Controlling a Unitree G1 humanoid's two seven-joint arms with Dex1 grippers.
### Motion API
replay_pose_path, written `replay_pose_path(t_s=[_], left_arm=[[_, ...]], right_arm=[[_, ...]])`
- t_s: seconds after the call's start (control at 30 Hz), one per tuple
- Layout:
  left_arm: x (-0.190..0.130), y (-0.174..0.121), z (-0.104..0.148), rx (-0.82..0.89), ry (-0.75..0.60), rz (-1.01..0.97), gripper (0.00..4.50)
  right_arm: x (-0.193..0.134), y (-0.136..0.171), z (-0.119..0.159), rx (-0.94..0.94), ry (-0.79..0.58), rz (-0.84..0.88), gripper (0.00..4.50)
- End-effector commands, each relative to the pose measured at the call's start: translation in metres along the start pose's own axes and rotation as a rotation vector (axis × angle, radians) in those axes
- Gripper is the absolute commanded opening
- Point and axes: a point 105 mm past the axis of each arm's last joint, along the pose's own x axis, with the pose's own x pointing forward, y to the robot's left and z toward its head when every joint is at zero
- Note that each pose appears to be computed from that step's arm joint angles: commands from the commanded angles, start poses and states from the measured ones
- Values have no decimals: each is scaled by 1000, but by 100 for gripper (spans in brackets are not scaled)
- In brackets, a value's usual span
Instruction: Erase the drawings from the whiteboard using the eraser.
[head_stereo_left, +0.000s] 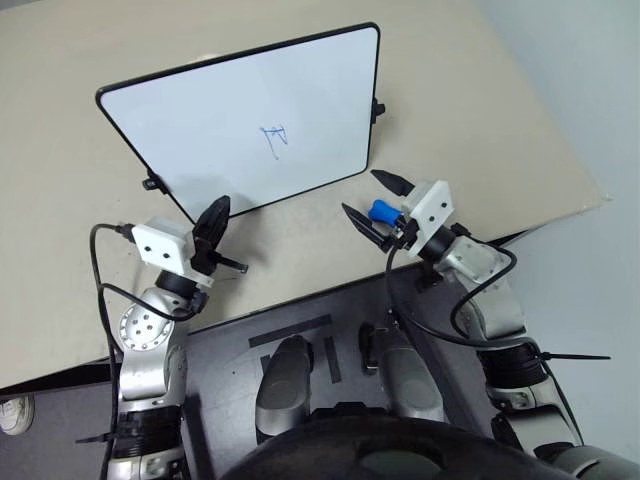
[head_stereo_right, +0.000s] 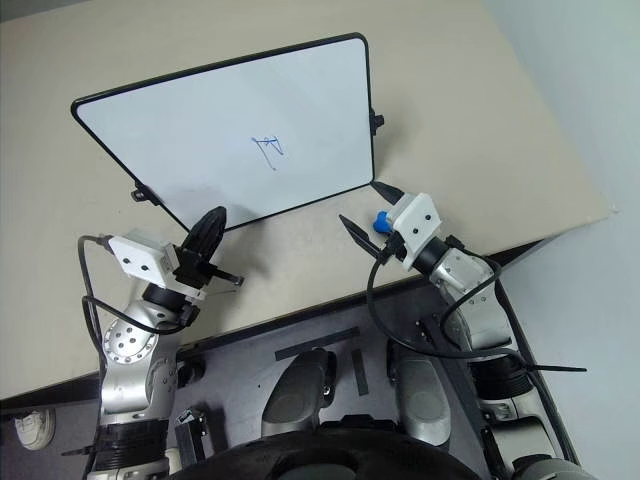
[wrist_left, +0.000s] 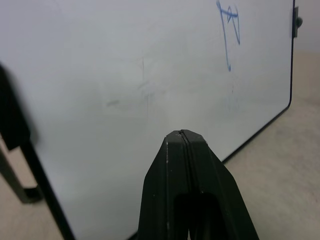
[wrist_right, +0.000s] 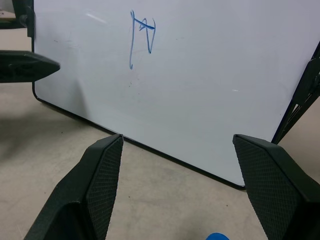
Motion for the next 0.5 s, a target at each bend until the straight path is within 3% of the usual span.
replay_pose_path(t_s=[0.03,0.5], left_arm=[[4,-2,13,16,-44,-25,0],[-4,0,14,26,-49,24,0]], right_arm=[[-1,0,15,-36,-52,-13,370],[3,5,15,-68,-36,69,370]])
